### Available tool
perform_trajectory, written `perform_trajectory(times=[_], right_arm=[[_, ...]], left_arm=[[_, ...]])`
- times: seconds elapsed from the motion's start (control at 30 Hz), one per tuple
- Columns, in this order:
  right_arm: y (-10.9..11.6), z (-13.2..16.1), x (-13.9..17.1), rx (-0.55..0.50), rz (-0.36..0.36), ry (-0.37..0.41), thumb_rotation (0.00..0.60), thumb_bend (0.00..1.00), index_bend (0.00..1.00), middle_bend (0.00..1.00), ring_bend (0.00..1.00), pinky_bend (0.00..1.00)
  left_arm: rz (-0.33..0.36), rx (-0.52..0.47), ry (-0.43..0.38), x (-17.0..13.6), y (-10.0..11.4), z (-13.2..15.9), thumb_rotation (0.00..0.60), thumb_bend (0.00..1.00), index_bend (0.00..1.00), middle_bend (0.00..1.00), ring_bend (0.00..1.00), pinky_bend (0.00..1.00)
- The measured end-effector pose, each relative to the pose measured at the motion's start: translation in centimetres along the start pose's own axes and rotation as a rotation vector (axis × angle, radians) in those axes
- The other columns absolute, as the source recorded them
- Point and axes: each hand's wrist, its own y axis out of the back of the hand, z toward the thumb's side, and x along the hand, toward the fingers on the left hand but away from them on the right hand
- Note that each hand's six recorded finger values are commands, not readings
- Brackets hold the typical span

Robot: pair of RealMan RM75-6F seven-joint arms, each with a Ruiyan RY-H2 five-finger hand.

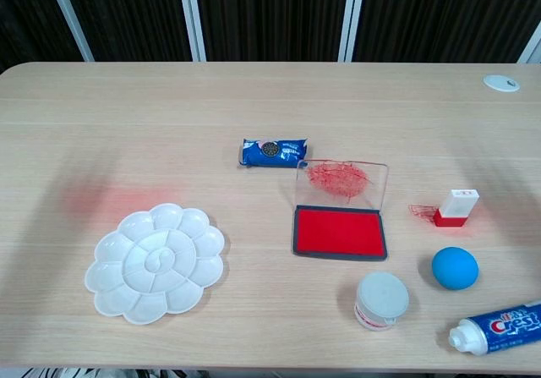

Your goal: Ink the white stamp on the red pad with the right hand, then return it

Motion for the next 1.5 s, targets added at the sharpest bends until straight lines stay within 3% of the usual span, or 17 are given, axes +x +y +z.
perform_trajectory(times=[0.53,0.97,1.13,1.3,1.5], right_arm=[[0.0,0.4,0.1,-0.013,0.008,0.006,0.6,0.07,0.0,0.0,0.0,0.2],[0.0,3.2,-1.6,-0.002,0.032,0.054,0.6,0.1,0.0,0.0,0.0,0.2],[-0.6,4.9,-2.9,0.007,0.062,0.071,0.6,0.16,0.1,0.11,0.04,0.22],[-1.6,7.0,-4.3,0.039,0.098,0.099,0.6,0.18,0.25,0.25,0.16,0.25],[-3.3,9.8,-6.0,0.068,0.134,0.137,0.6,0.2,0.36,0.33,0.23,0.27]], left_arm=[[0.015,-0.002,-0.011,0.0,0.1,0.1,0.6,0.0,0.0,0.0,0.0,0.0],[0.008,-0.005,-0.011,0.4,-0.1,0.1,0.6,0.0,0.0,0.0,0.0,0.0],[0.0,-0.014,-0.013,0.4,-0.1,0.0,0.6,0.0,0.0,0.0,0.0,0.0],[-0.01,-0.017,-0.01,0.5,-0.1,0.0,0.6,0.0,0.0,0.0,0.0,0.0],[-0.013,-0.021,-0.004,0.5,-0.1,-0.1,0.6,0.0,0.0,0.0,0.0,0.0]])
